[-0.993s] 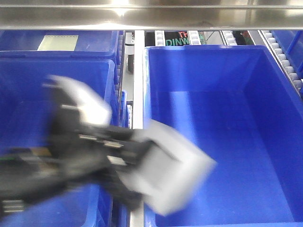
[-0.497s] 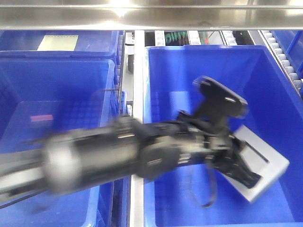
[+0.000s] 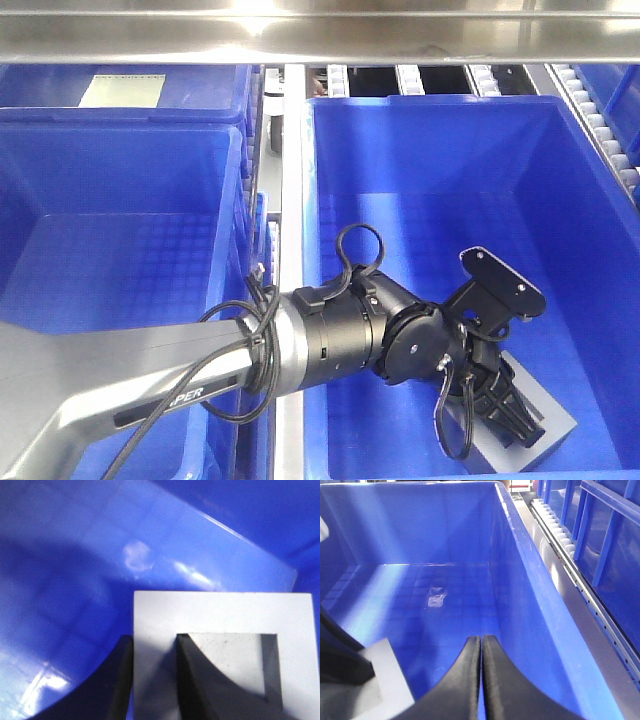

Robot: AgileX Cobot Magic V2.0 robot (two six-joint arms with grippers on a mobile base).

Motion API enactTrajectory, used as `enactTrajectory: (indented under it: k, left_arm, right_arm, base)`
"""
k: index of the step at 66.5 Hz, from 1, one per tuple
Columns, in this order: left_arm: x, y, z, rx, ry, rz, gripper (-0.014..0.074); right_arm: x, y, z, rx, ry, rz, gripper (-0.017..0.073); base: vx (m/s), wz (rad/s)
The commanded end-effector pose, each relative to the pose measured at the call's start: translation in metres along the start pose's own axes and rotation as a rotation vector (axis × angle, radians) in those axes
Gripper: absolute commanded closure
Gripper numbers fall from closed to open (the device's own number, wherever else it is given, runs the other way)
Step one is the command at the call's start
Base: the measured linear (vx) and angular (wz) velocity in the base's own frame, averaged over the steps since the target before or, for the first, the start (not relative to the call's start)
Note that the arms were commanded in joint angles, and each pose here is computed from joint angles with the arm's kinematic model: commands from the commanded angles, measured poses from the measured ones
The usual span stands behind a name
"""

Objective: Sort gray base to blue bin

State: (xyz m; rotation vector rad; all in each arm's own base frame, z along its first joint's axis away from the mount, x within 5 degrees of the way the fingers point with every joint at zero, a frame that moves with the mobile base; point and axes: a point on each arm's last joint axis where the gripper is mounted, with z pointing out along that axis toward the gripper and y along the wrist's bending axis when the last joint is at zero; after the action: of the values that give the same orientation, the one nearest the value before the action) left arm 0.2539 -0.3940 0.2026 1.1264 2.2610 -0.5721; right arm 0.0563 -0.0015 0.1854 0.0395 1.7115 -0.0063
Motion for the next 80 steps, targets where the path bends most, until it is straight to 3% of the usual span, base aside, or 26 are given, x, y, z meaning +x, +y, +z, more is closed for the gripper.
enactTrajectory:
  k: [1,21,30,43,58,80]
  left_arm:
    - [-0.031,-0.009,-0.034,0.015,-0.166,-0.001,0.0563]
    - [-0.030,-0.009,-0.034,0.016,-0.152,-0.001,0.0318]
    - [-0.030,-0.008,-0.036,0.014,-0.146,-0.001,0.0265]
    - [-0.034,-0.009,-0.055,0.019,-0.157,0.002,0.0335]
    - [-0.030,-0.011,-0.088,0.012,-0.196,0.020,0.0603]
    - [0.010,-0.011,-0.148,-0.016,-0.254,0.054,0.0602]
  right_arm:
    - [-0.004,0.000,0.001,0.004,-0.036,-0.018,0.0564]
    - [-0.004,0.000,0.001,0.004,-0.036,-0.018,0.0564]
    - [-0.004,0.000,0.001,0.004,-0.036,-0.018,0.0564]
    - [-0.004,0.000,0.001,0.004,-0.036,-0.018,0.0564]
    - [-0.004,0.000,0.001,0.004,-0.036,-0.018,0.0564]
    - [-0.004,0.000,0.001,0.004,-0.036,-0.018,0.0564]
  base:
    - [0.00,0.00]
    - [0.00,0.00]
    - [0.00,0.00]
    - [0.00,0.00]
    - [0.00,0.00]
    - [0.00,0.00]
